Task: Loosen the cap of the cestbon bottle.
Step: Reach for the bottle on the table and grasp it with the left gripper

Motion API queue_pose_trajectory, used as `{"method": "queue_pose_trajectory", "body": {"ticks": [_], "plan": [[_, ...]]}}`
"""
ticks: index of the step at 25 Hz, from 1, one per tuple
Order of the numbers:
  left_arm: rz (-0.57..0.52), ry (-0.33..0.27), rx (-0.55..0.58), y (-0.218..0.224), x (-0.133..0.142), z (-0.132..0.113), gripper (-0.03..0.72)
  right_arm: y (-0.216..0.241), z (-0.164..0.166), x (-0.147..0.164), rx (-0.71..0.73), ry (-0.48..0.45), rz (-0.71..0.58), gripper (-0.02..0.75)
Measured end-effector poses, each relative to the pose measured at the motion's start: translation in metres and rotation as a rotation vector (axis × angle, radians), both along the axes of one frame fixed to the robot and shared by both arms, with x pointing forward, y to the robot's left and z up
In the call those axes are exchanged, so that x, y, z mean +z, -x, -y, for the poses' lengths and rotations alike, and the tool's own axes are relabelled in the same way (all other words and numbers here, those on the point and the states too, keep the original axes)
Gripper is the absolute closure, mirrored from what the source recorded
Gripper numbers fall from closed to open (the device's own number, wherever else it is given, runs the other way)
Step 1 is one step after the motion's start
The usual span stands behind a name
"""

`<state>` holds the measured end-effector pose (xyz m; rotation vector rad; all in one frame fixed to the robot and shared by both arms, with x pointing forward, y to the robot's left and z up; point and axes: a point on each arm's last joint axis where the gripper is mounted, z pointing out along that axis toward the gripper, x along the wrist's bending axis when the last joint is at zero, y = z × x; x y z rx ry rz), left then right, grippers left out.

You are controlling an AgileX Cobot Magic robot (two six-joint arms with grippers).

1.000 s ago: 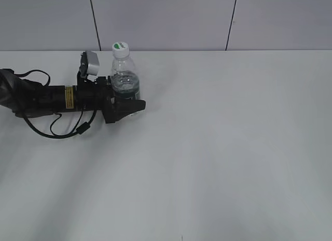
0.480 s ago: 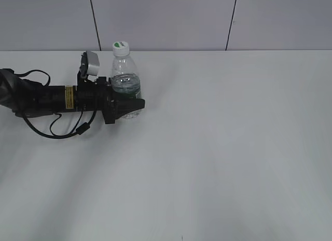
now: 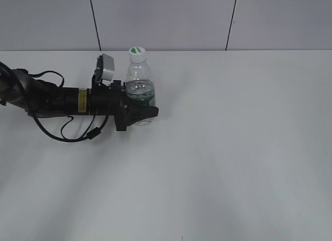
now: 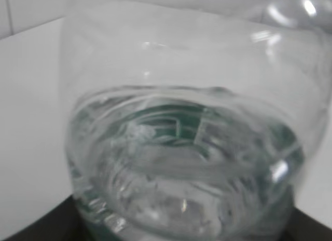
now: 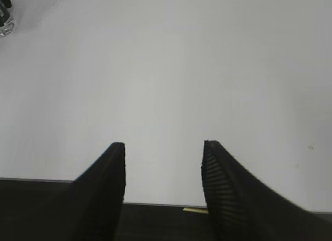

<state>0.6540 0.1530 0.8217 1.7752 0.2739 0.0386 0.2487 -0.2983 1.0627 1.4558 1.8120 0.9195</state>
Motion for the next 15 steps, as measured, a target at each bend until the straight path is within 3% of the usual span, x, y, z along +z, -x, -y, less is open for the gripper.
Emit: {"method": "queue_pose_trajectory", "body": {"ticks": [4, 7, 15], "plan": [[0.013, -0.023, -0.064, 0.009, 0.004, 0.023, 0.276, -0.022, -0.006, 0.006, 0.010, -0.010, -0.120, 0.370], [0.014, -0.022, -0.100, 0.015, 0.005, 0.038, 0.276, -0.041, -0.013, 0.011, -0.010, -0.068, -0.224, 0.370], [0.022, -0.018, -0.112, 0.018, 0.006, 0.048, 0.276, -0.084, -0.027, 0.037, -0.031, -0.189, -0.301, 0.370]]}}
